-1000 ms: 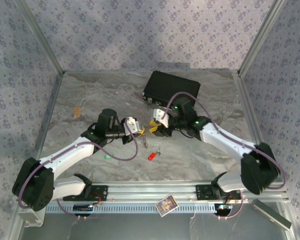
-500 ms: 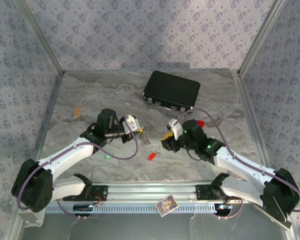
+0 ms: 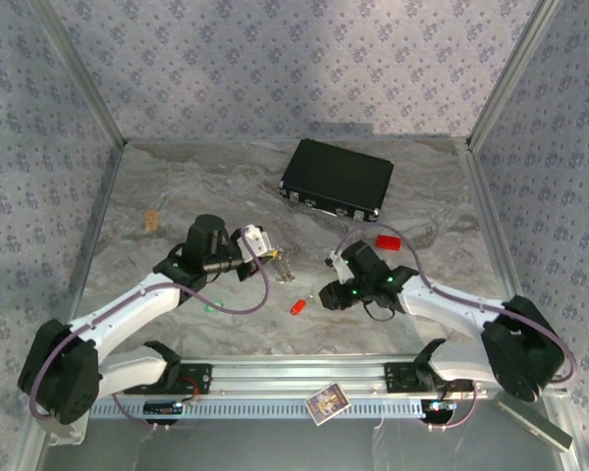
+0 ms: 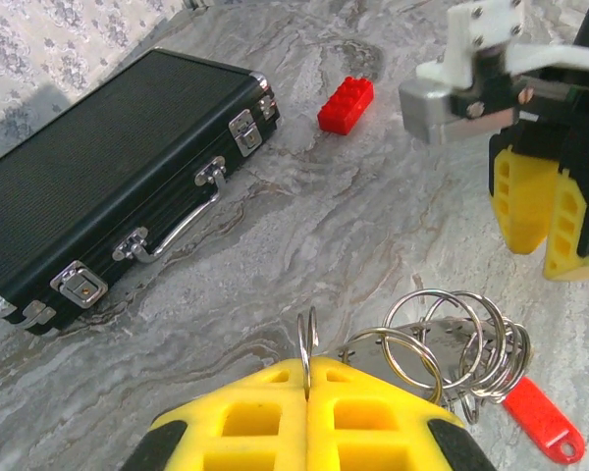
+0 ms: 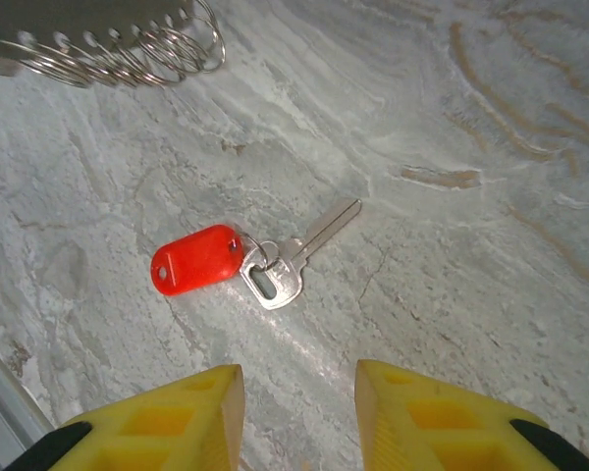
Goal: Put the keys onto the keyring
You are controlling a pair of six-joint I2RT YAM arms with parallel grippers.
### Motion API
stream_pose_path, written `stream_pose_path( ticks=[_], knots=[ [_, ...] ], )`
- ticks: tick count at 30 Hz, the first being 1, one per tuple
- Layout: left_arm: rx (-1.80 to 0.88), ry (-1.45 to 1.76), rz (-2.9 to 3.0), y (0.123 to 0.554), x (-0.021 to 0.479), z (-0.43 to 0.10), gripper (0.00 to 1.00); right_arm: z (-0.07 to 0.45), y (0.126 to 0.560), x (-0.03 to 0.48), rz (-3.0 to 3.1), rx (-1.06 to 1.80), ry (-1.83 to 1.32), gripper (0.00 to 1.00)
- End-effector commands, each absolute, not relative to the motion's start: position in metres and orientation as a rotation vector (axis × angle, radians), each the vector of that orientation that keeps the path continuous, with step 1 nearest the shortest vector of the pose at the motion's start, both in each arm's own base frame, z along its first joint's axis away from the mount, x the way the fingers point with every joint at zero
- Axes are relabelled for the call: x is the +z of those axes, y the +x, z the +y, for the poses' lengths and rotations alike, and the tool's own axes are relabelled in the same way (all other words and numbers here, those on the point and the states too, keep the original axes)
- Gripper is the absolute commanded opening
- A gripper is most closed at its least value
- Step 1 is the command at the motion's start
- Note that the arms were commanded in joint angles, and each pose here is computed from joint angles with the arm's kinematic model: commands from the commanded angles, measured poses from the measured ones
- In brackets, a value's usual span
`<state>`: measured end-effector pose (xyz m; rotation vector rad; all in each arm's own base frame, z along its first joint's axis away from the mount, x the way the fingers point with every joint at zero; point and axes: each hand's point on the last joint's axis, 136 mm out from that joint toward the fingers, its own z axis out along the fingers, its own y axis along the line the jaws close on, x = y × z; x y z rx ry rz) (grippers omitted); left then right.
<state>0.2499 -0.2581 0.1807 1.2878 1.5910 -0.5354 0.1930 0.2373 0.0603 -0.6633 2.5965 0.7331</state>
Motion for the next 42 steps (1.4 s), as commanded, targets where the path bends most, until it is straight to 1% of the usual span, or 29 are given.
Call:
stream_pose_path(
  ticks=[1, 7, 14, 22, 33, 39, 42],
  knots=[
    [-0.534, 1.259, 1.576, 0.247, 0.192, -0.256, 0.0, 0.249, 0.192, 0.064, 2.622, 0.746, -0.756, 0.36],
    [-0.473, 1.217, 1.637, 0.253, 0.188, -0.247, 0.0, 0.26, 0.202, 0.055, 2.651, 0.684, -0.86, 0.36],
    [-0.43, 1.19, 1.666, 0.256, 0.188, -0.238, 0.0, 0.268, 0.201, 0.042, 2.699, 0.666, -0.974, 0.36],
    [-0.42, 1.182, 1.67, 0.256, 0.188, -0.236, 0.0, 0.277, 0.211, 0.04, 2.678, 0.635, -0.999, 0.36],
    [-0.425, 1.178, 1.665, 0.255, 0.188, -0.236, 0.0, 0.289, 0.2, 0.029, 2.693, 0.664, -1.092, 0.34],
    [-0.422, 1.18, 1.661, 0.255, 0.188, -0.236, 0.0, 0.289, 0.196, 0.026, 2.702, 0.658, -1.112, 0.3],
    [-0.418, 1.18, 1.661, 0.255, 0.188, -0.236, 0.0, 0.29, 0.195, 0.027, 2.7, 0.659, -1.117, 0.26]
  ],
)
